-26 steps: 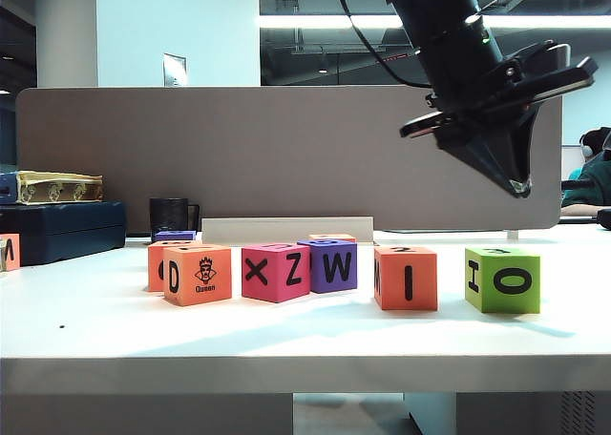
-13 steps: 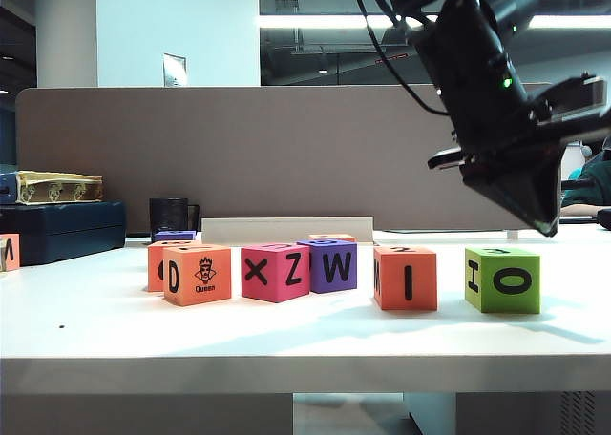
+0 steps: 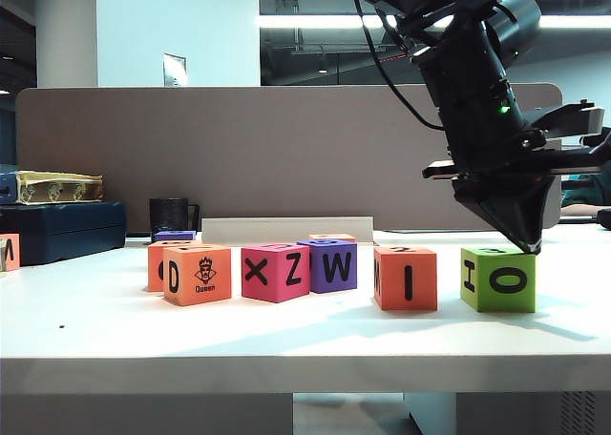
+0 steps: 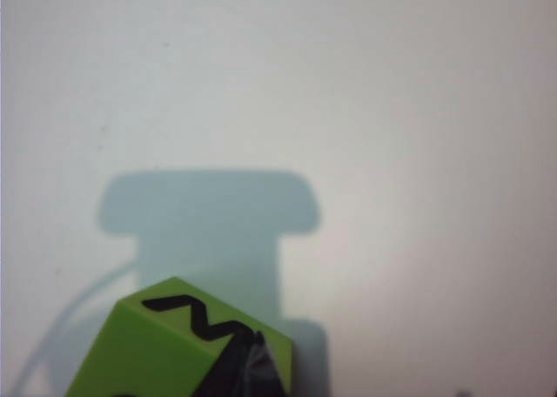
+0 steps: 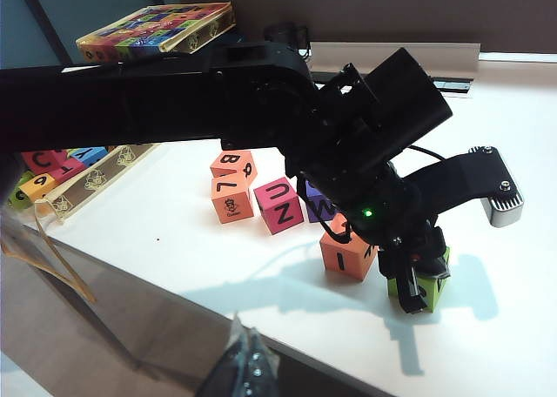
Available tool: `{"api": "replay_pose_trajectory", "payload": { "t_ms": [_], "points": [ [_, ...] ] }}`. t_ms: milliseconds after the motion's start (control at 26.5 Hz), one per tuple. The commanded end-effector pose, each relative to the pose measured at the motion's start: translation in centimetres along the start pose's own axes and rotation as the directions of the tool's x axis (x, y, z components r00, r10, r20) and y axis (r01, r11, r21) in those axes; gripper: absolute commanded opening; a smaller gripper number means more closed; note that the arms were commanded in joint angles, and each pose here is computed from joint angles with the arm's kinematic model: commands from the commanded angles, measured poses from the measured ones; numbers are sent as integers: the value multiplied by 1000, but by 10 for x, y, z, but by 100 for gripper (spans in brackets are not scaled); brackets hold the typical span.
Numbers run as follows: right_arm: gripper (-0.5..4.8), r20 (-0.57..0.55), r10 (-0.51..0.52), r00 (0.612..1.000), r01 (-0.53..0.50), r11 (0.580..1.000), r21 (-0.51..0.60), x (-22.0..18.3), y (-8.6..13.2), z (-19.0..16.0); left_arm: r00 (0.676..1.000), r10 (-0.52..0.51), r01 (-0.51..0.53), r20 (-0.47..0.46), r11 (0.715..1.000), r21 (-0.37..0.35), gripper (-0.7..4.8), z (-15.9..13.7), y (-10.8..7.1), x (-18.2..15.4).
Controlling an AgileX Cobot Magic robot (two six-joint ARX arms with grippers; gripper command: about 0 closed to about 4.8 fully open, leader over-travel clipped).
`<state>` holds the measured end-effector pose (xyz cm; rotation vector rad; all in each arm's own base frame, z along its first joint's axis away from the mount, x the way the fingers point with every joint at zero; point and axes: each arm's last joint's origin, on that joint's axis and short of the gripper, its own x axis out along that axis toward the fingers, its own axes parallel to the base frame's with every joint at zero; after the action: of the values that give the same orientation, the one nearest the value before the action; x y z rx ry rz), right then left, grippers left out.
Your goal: Select the appropriate blocks from the scattered letter blocks on the table and arrange them in a row to spell out "23".
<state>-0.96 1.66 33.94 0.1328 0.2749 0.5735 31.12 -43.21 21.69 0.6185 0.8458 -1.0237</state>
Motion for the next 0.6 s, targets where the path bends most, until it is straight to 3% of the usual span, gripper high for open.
{"api": "replay_pose_trajectory", "payload": {
  "t_ms": [38,605],
  "points": [
    [-1,14,1,1000,-1,1000,-13,0,0,2,999,35,-35,-19,999,1,-6,-1,1,-1],
    [-1,14,1,1000,-1,1000,-13,0,0,2,987,87,-88,-137,996,-3,-6,-11,1,-1]
  ]
}}
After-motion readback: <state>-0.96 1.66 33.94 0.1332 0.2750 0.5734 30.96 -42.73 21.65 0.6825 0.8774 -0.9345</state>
